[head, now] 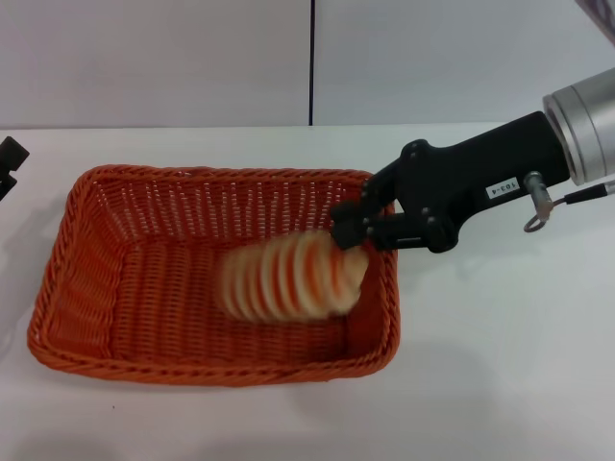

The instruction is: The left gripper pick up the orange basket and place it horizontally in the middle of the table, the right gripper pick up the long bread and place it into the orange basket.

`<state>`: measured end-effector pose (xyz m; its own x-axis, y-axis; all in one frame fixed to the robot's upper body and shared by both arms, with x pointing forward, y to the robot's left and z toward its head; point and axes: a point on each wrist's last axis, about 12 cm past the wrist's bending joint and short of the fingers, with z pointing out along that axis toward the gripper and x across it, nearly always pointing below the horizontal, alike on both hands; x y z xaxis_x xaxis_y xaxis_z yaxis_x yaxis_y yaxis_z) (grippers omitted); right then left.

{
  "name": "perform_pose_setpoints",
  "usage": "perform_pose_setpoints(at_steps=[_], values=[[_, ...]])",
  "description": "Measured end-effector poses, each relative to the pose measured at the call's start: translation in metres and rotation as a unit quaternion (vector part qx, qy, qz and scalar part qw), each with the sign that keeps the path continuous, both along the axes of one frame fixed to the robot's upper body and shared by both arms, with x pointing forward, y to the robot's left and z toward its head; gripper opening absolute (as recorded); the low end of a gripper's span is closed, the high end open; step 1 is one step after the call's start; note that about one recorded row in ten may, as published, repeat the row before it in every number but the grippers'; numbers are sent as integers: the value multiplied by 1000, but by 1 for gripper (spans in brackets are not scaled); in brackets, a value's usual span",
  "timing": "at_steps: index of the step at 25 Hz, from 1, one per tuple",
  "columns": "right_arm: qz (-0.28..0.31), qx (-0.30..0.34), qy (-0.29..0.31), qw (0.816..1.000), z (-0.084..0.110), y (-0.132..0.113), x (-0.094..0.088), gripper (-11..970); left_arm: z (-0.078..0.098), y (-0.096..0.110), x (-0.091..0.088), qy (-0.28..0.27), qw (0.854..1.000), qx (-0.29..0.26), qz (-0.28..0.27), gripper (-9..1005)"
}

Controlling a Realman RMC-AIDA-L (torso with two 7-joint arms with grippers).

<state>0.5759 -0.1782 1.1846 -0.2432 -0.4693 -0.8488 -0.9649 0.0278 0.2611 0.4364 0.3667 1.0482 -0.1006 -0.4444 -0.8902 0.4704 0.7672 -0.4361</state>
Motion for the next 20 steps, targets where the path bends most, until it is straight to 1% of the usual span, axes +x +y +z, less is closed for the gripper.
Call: perform_pose_setpoints(at_steps=[1,7,9,10,13,16,18,19,20], values=[[-4,0,-2,1000,-1,-1,0,52,0,0,0,0,1000,0,0,770],[-25,4,-20,999,-1,-9,1,241,0,0,-1,0,1000,2,1,770],[-35,4,-36,999,3,-16,0,470,-1,1,-2,-2,1000,5,4,770],[-45,6,-45,998,6,-21,-1,492,-1,2,-3,-3,1000,7,5,770],[-96,20,-71,993,17,-45,-8,557,-1,5,-7,-10,1000,20,17,770],[-152,55,-84,983,19,-70,-16,621,-3,11,-14,-19,998,40,39,770],[-198,87,-96,972,12,-90,-21,665,-5,13,-19,-24,997,51,52,770],[-223,105,-108,963,5,-100,-25,686,-5,13,-19,-24,997,51,52,770],[-246,121,-120,954,-4,-110,-29,708,-8,13,-24,-32,995,62,67,770]])
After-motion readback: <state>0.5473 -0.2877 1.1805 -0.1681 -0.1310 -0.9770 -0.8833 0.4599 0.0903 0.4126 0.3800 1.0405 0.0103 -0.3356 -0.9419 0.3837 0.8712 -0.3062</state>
